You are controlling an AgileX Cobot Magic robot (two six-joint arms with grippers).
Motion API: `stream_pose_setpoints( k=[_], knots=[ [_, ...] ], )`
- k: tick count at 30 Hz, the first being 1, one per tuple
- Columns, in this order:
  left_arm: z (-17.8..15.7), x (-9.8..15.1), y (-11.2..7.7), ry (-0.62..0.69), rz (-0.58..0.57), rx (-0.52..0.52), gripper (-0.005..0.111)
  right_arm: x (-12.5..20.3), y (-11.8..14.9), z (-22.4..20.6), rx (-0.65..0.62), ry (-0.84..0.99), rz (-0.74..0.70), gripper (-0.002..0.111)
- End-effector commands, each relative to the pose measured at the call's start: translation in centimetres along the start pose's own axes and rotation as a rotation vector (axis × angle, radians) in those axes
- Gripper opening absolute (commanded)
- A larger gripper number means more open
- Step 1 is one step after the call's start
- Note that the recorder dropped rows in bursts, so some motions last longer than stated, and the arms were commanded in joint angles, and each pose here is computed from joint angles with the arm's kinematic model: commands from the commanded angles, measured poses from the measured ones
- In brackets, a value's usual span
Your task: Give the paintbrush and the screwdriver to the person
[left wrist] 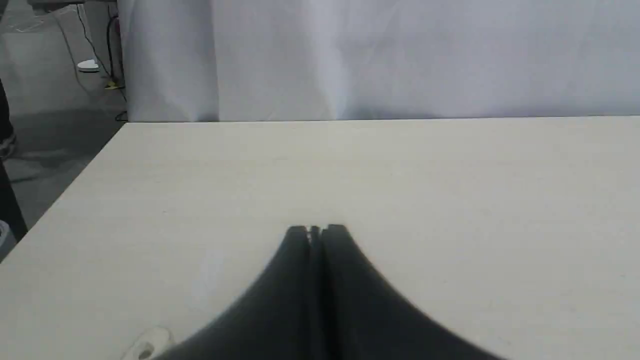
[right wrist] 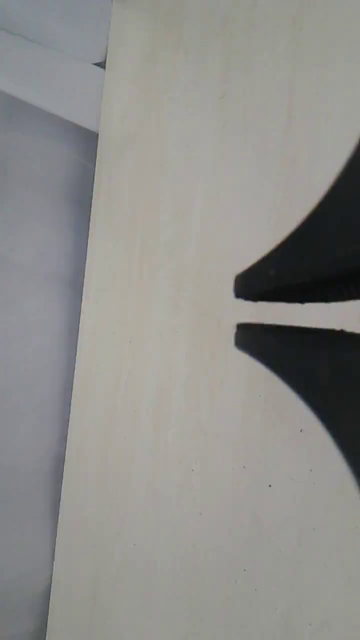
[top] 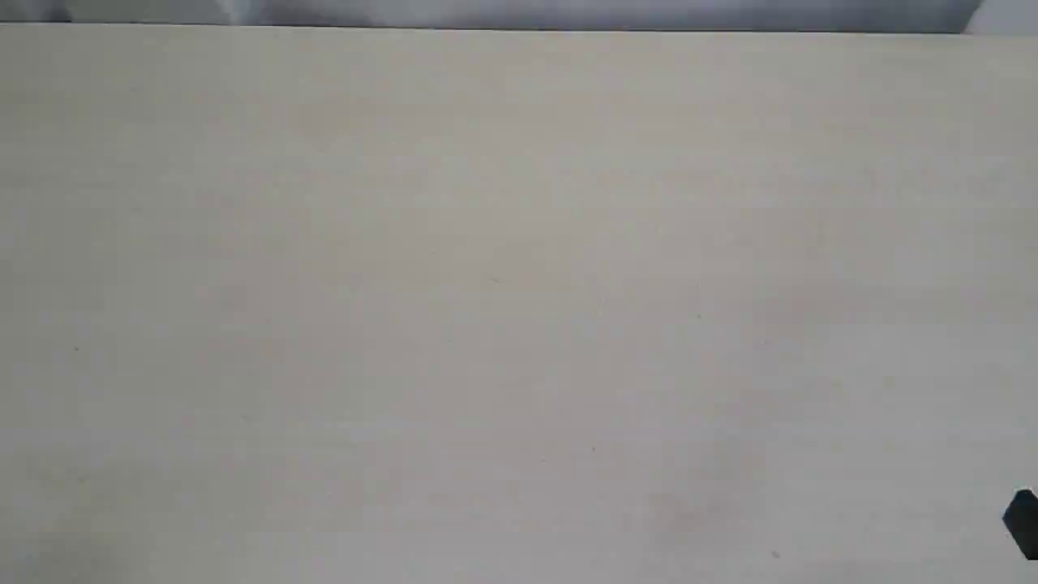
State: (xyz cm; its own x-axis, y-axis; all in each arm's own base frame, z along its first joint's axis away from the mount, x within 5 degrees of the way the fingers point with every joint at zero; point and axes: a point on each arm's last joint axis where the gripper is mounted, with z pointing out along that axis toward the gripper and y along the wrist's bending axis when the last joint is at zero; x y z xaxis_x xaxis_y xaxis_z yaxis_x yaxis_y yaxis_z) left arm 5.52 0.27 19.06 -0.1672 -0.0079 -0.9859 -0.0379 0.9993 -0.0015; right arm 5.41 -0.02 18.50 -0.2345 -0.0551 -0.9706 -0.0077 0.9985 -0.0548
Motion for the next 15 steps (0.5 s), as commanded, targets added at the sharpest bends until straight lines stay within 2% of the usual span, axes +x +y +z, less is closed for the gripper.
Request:
stream_pose_setpoints(
  k=[1, 15],
  knots=[
    [0.00, 0.00, -0.06, -0.006, -0.005, 0.010, 0.000, 0.08, -0.02, 0.01, 0.006, -0.003, 0.004, 0.010],
    [0.00, 0.00, -0.05, -0.007, -0.001, 0.009, 0.000, 0.08, -0.02, 0.01, 0.006, -0.003, 0.004, 0.010]
  ],
)
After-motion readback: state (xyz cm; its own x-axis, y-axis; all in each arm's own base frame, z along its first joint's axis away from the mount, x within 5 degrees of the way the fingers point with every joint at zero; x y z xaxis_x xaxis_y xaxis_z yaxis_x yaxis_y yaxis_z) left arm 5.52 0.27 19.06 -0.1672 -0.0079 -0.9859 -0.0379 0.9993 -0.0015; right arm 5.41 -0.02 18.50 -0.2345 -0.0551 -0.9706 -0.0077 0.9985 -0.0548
